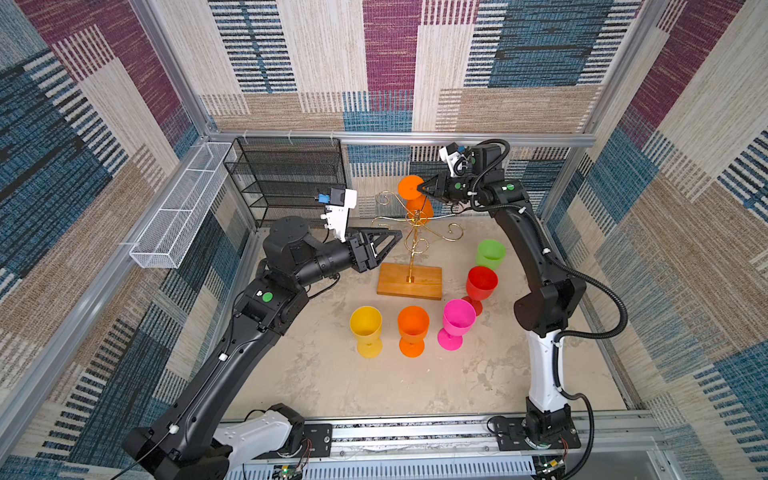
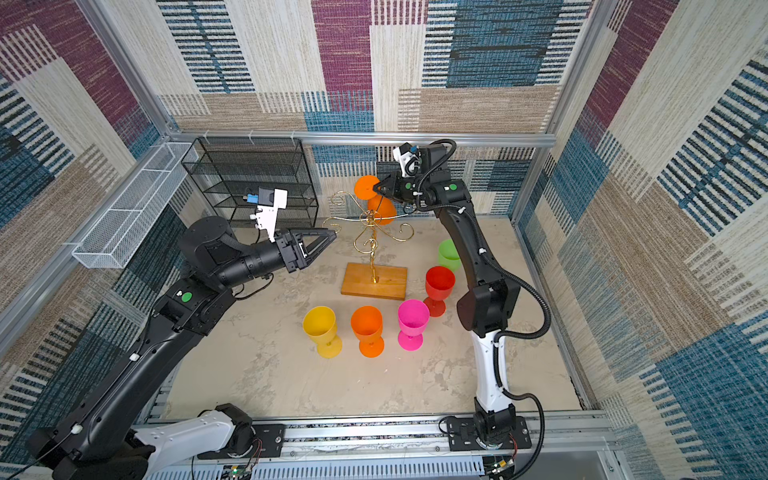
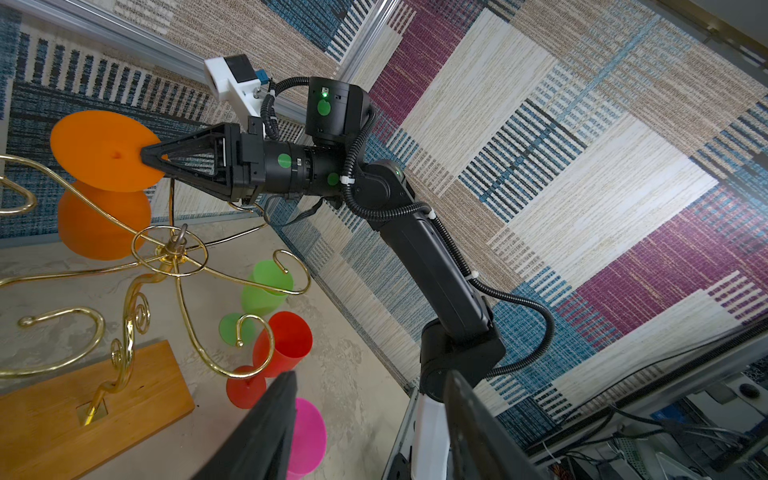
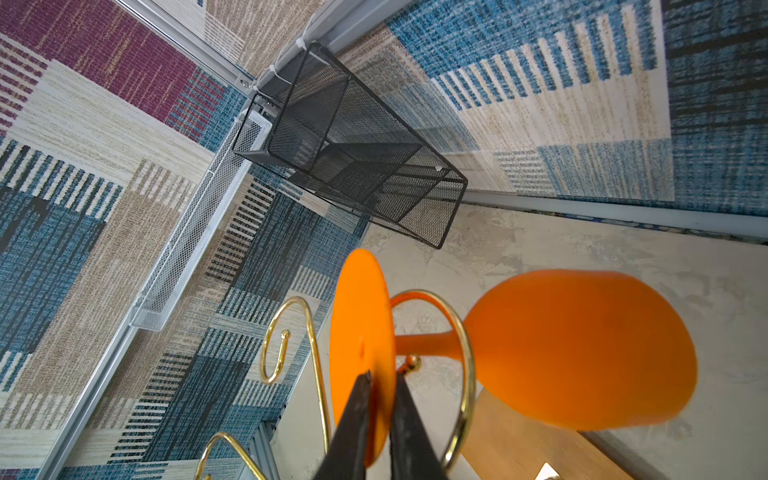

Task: Take the wine glass off the wine glass rack
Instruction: 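Close the right gripper on the orange glass's foot on the rack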

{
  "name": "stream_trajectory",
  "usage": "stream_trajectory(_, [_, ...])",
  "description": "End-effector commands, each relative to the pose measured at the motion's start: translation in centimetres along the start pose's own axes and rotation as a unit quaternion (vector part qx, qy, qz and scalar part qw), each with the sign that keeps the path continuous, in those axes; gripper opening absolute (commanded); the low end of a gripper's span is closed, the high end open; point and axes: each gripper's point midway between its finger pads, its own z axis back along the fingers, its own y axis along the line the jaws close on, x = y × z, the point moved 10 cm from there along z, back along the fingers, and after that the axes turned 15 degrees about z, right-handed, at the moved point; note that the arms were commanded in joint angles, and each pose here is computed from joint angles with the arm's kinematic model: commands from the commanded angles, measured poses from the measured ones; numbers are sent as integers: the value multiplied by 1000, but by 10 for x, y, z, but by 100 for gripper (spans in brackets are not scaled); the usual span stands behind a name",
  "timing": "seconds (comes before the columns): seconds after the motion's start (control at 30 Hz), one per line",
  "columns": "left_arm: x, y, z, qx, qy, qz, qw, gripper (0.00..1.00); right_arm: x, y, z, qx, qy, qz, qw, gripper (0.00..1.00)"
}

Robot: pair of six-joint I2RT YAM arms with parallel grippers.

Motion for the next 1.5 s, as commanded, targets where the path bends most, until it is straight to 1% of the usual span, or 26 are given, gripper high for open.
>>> stream_trajectory(0.0, [2,-3,1,-12,-6,-14,1000,60,4,2,1,0,-12,1,1000,10])
stream_trajectory(0.17, [2,-3,2,-10,-8,-14,1000,60,8,7,4,13,-20,-1,1000,5])
stream_trajectory(0.37, [2,-5,4,-11,-9,-15,1000,60,15,11,11,60,-35,-11,998,0])
stream_trajectory(0.57, [2,-5,5,-9,-10,-15,1000,60,19,11,14,114,-40,-23,992,0])
stream_trajectory(0.63, [2,-5,5,-9,-9,-15,1000,59,20,11,13,124,-40,-26,991,0])
stream_trajectory(0.83, [2,-5,6,-8,-11,-17,1000,60,22,8,14,128,-42,-33,990,0])
stream_trajectory(1.47, [1,-2,6,-4,-9,-13,1000,59,21,-9,22,106,-50,-51,992,0])
